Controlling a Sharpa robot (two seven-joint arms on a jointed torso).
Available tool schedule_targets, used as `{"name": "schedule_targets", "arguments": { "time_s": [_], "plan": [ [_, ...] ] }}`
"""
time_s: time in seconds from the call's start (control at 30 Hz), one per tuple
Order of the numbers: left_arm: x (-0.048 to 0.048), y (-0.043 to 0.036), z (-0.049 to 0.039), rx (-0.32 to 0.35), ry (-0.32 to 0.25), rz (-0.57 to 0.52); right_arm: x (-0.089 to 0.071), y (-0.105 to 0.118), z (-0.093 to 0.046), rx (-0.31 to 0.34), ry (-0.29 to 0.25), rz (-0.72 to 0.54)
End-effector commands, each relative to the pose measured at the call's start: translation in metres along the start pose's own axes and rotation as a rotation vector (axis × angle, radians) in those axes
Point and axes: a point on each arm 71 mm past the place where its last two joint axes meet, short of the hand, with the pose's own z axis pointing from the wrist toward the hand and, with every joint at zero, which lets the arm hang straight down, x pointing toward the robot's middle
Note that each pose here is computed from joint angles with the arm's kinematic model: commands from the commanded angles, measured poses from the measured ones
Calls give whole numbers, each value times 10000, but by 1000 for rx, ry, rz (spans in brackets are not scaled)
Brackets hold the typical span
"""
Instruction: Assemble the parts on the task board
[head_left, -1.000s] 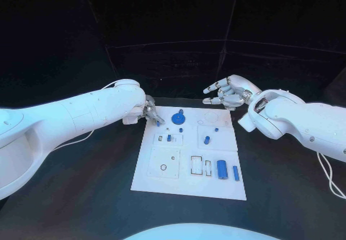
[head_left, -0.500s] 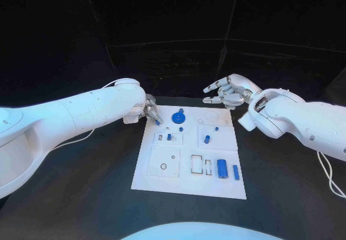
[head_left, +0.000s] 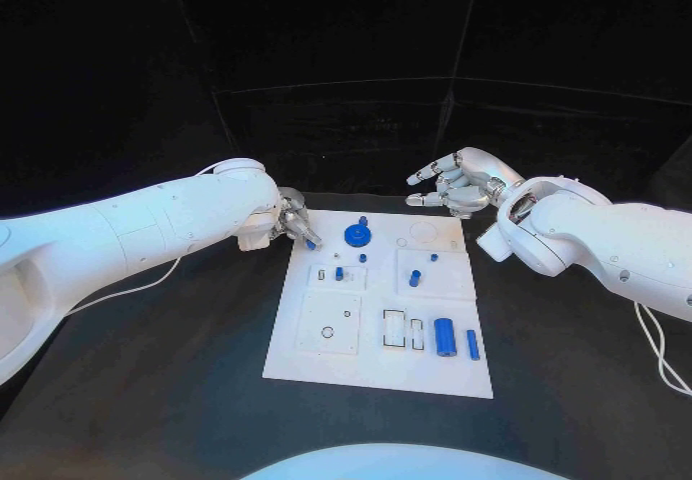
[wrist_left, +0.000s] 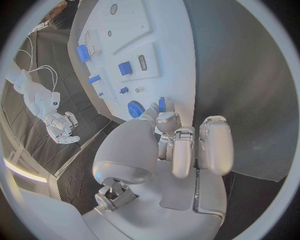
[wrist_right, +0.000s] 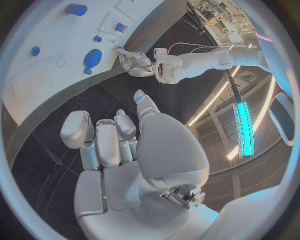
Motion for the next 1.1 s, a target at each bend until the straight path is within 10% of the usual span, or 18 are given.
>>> {"name": "schedule_targets", "arguments": {
  "time_s": [0.03, 0.6, 1.1],
  "plan": [
    [-11, -14, -52, 28, -27, -53, -3, 13, 4, -9, 6, 2],
    [275, 29, -311, 107, -133, -76, -7, -4, 16, -6, 6, 1],
    [541, 25, -327, 79, -77, -31, -7, -12, 15, -6, 8, 1]
  ]
}}
